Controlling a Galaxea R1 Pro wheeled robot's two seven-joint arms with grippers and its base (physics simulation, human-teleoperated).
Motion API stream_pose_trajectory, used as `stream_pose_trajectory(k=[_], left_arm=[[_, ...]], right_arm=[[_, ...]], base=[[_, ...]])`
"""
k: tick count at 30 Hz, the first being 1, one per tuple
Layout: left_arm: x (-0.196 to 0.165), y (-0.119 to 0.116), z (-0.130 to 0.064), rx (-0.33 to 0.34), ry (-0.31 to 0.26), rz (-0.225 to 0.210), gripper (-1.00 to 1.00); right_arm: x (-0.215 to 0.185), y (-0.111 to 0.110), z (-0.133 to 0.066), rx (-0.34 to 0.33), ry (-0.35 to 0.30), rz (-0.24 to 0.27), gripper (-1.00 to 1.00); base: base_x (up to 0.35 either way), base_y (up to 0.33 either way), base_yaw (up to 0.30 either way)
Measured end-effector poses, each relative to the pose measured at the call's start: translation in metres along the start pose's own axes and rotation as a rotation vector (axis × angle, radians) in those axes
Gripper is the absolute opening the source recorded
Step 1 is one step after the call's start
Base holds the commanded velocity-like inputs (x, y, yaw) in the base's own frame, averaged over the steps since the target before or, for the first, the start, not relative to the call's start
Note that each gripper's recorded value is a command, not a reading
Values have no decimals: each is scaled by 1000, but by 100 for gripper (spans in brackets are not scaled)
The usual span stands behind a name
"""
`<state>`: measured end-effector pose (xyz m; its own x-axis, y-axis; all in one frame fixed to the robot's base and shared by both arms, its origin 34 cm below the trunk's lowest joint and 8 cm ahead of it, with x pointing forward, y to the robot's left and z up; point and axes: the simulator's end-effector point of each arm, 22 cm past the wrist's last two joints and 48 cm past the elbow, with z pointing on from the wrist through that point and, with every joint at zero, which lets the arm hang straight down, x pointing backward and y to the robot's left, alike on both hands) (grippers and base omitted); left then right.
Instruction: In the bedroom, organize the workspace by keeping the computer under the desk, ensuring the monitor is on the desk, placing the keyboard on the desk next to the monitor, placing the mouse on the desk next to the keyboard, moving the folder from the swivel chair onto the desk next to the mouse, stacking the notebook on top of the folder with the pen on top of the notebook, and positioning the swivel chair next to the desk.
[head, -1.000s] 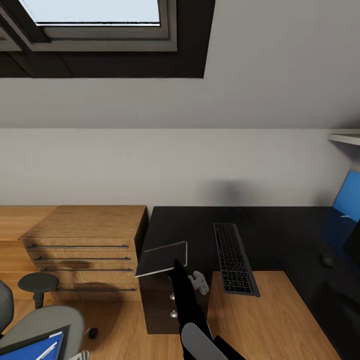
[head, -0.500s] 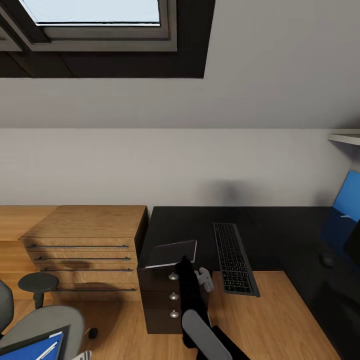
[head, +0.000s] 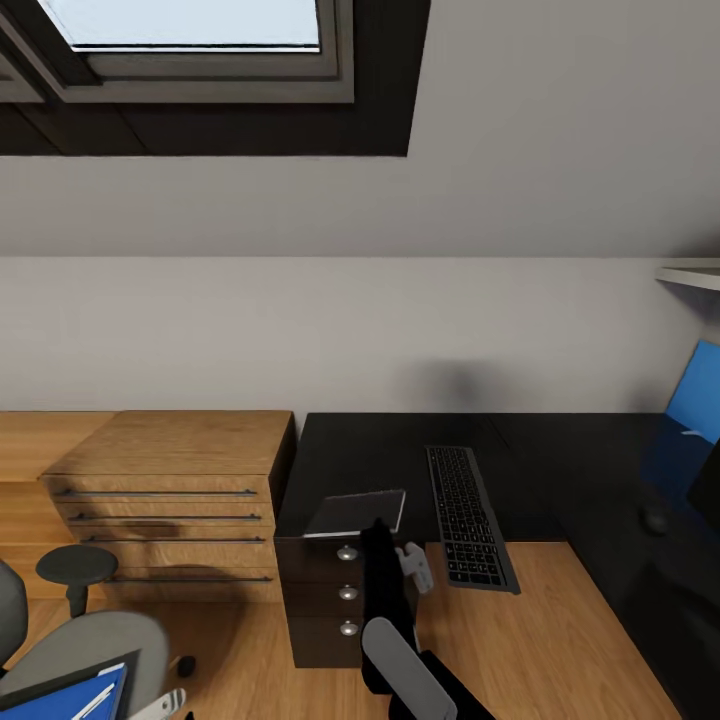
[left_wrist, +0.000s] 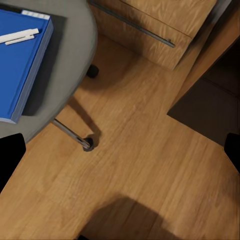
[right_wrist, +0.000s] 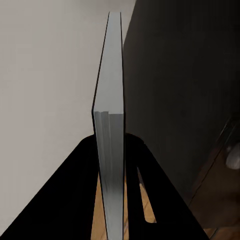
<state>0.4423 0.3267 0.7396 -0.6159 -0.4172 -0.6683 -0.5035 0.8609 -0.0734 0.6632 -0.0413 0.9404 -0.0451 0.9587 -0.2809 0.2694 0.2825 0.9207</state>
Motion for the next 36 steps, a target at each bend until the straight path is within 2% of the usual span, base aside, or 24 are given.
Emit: stream_pose_trajectory(k=[5,7,8,10,15,31,36], left_arm=[[4,-7,0,8,4,-10,100],[6,-8,2,10,5,-12,100],[7,-9,3,11,5,-13,100],[9,-9,5,11,6,-13,100],[13,-9,10,12,5,-14,100],[27,-9,28,13,4,-13,100],[32,-9,33,15,4,-12,100]], right_arm=[[-1,-5,2,15,-4,23,-100],[-1,-10,3,29,-2,46,-100],[-1,-14,5,48,0,77,-100],[-1,-15,5,56,6,106,-100],[1,-13,7,52,13,146,-100],[11,-30,13,49,29,156,-100],[11,-23,13,23,30,173,-100]], base=[[0,0,0],[0,0,0],[0,0,0],[0,0,0],[0,0,0],[0,0,0],[0,0,0]])
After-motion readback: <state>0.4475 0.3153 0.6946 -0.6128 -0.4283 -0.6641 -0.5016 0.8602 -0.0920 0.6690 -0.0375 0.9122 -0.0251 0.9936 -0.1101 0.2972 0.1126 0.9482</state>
